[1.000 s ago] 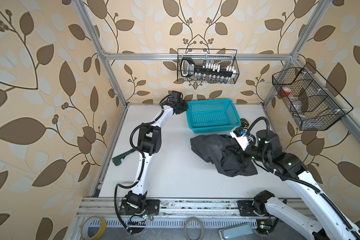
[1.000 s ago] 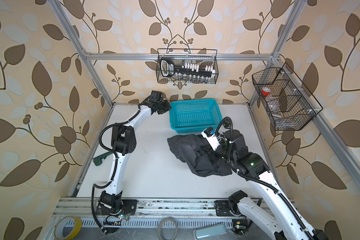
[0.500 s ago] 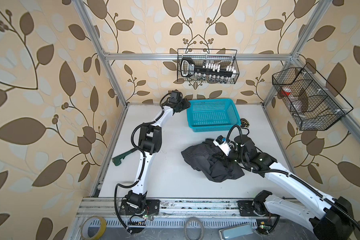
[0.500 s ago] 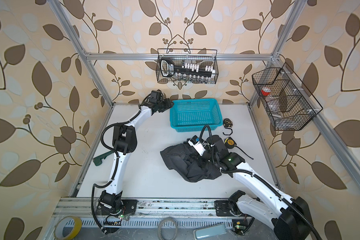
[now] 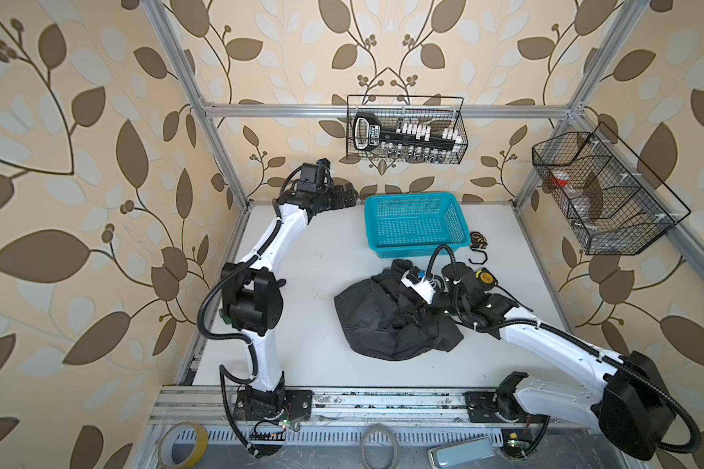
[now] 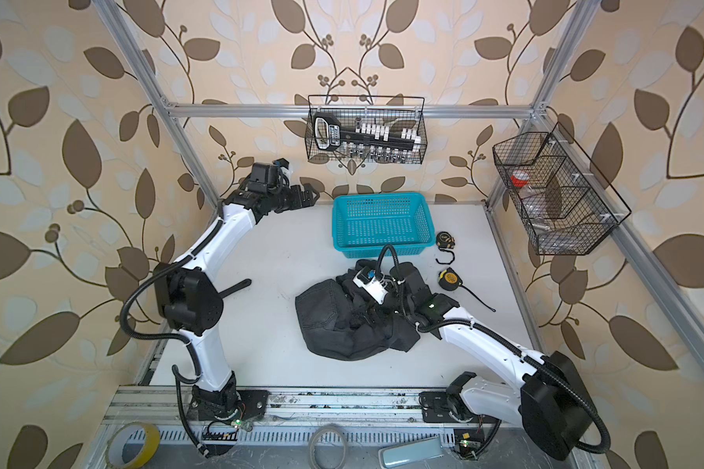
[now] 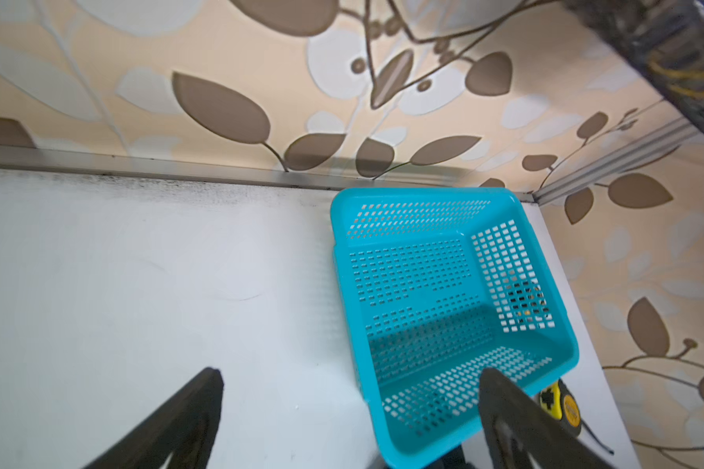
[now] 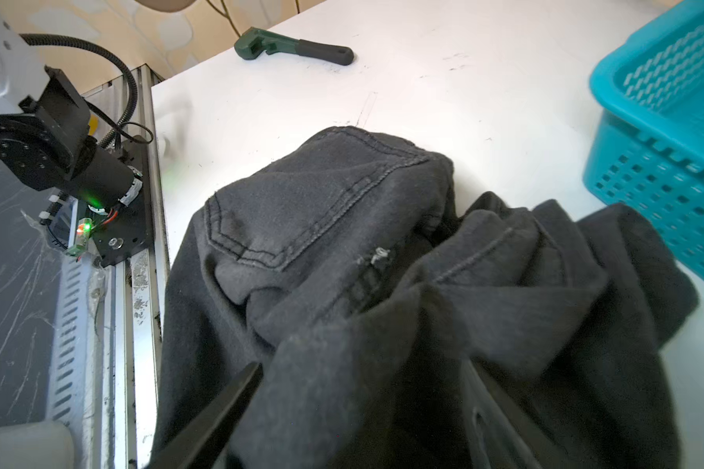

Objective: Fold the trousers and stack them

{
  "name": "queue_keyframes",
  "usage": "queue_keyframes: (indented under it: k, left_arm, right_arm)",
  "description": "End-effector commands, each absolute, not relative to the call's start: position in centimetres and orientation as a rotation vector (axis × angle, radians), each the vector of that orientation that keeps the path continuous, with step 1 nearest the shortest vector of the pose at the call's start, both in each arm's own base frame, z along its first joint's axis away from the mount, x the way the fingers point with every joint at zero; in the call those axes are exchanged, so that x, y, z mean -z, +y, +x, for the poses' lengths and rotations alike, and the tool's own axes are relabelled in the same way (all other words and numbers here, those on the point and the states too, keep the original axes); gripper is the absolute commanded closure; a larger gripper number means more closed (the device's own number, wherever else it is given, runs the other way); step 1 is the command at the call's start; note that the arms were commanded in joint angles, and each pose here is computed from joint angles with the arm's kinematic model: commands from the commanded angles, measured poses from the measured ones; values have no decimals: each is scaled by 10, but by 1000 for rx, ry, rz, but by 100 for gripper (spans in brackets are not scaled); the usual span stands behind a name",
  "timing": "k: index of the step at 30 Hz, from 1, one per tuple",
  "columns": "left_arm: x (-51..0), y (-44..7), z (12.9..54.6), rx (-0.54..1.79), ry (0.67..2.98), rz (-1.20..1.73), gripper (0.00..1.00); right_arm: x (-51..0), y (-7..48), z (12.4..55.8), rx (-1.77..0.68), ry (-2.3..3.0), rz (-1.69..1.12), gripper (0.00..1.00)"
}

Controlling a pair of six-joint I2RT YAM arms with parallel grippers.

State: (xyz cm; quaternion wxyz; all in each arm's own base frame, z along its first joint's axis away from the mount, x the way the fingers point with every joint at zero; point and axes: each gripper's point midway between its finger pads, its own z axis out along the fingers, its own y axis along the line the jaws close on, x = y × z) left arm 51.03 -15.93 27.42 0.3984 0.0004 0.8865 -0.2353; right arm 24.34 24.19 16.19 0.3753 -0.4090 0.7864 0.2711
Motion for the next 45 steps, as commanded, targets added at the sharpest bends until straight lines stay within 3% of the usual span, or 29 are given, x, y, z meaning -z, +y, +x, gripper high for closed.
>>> queue_keyframes:
  k: [1,4,9,14,17,20,23,25,29,34,40,45]
  left_arm:
    - [-239,-149,457,539,2415,83,1]
    - [-216,-148,418,586,2505,34,1]
    - [-179,-171,350,691,2640,-30,1]
    - [-130,-163,302,644,2792,-148,1]
    - [-123,-167,287,731,2781,-219,1]
    - [-106,-173,275,809,2810,-277,4]
    - [-91,-170,265,795,2855,-311,9]
    - [-88,-174,266,844,2835,-327,16]
    - [-94,-192,279,1003,2762,-390,45]
    - [-127,-192,294,959,2715,-310,94]
    - [-212,-191,315,907,2606,-191,100]
    - [-272,-171,312,771,2540,-171,100]
  right_arm:
    - [-200,224,244,-663,1961,-998,24]
    - [-217,202,250,-649,1990,-814,15]
    - [-200,172,262,-640,2139,-567,15]
    - [-161,174,271,-643,2245,-539,15]
    - [-136,185,275,-714,2288,-549,14]
    - [-114,193,280,-755,2323,-550,20]
    - [-99,196,287,-750,2342,-564,41]
    - [-95,200,289,-752,2342,-576,61]
    - [-101,204,292,-761,2323,-588,91]
    - [-130,192,301,-715,2256,-540,99]
    - [-176,163,318,-563,2190,-490,98]
    - [-167,138,325,-367,2333,-499,98]
